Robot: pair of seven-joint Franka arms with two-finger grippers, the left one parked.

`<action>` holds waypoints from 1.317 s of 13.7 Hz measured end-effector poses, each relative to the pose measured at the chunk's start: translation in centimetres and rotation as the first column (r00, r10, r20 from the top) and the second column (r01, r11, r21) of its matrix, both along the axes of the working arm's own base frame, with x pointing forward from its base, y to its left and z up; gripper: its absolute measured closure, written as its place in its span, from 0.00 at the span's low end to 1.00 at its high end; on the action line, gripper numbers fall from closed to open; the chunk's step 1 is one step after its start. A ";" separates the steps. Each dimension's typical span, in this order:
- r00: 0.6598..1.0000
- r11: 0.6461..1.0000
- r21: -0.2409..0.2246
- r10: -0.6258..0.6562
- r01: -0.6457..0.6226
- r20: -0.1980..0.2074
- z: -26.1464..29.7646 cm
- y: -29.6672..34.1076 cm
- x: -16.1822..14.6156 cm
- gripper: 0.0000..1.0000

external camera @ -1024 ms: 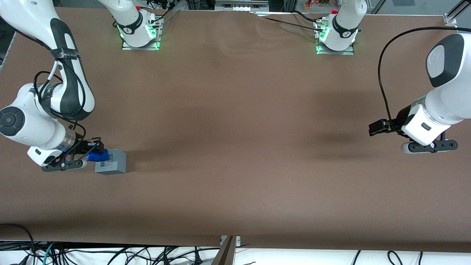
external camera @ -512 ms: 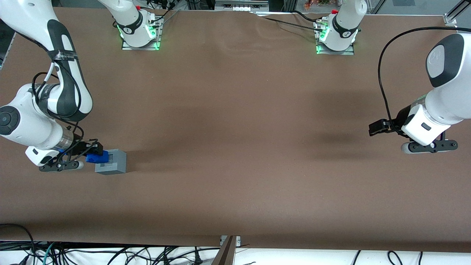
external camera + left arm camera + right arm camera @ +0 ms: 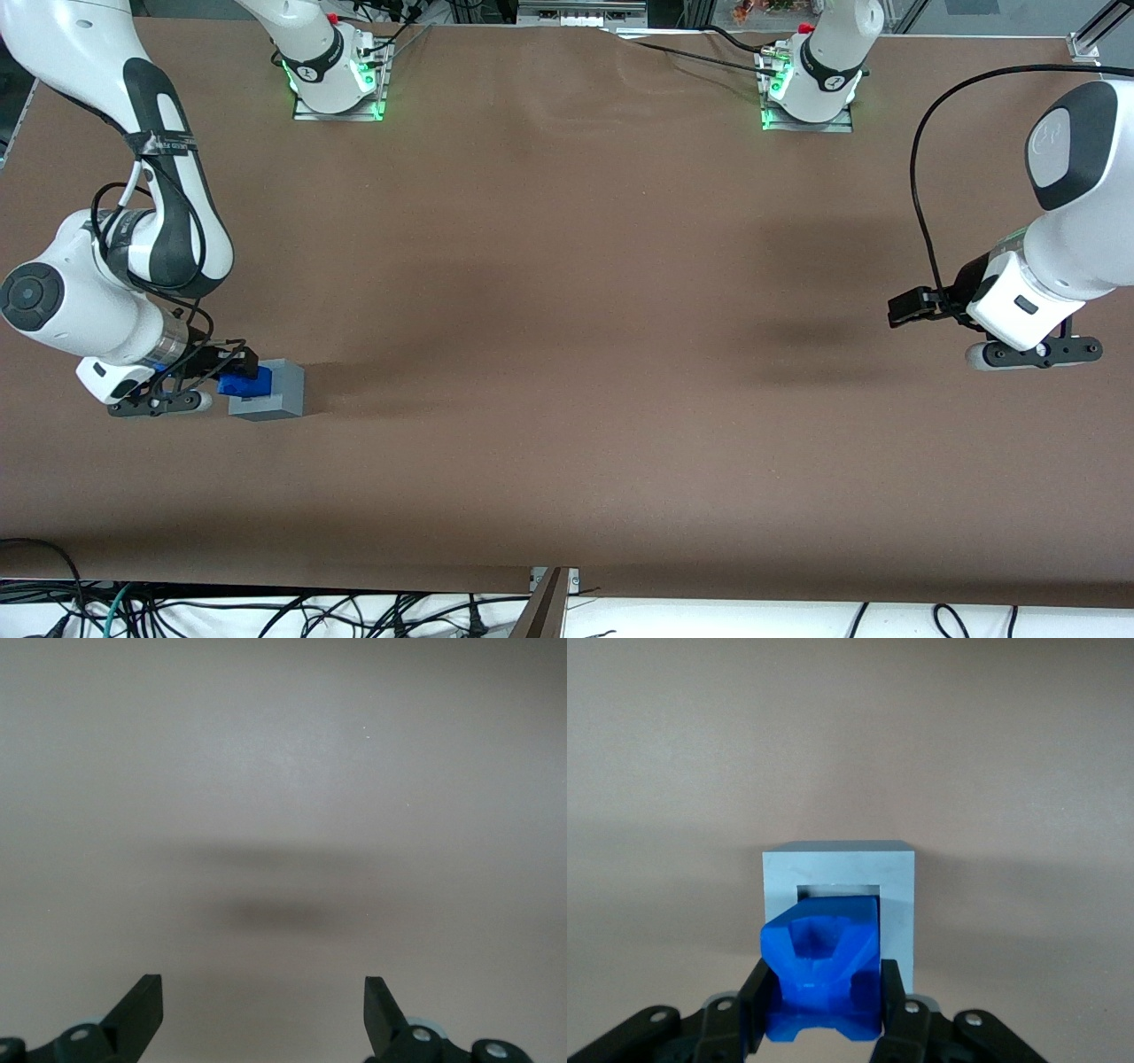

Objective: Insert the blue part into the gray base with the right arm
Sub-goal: 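Lower the blue part into the gray base's square opening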

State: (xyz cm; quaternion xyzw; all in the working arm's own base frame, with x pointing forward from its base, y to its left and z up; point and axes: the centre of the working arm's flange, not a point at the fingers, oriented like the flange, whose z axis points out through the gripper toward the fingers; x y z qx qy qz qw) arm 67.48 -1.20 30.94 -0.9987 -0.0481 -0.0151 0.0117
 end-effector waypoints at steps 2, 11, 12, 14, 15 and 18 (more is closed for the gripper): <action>1.000 1.000 0.000 0.000 0.000 0.007 0.0 0.0 0.1 0.48; 1.000 1.000 -0.001 -0.001 0.001 0.020 -1.3 0.1 0.4 0.42; 1.000 1.000 -0.002 -0.001 0.001 0.021 -1.6 0.1 0.4 0.34; 1.000 1.000 -0.001 -0.007 0.007 0.024 -1.7 0.3 0.5 0.14; 1.000 1.000 0.001 -0.009 0.009 0.026 -1.4 0.5 0.6 0.02; 1.000 1.000 0.008 -0.016 0.016 0.014 1.3 1.4 0.6 0.01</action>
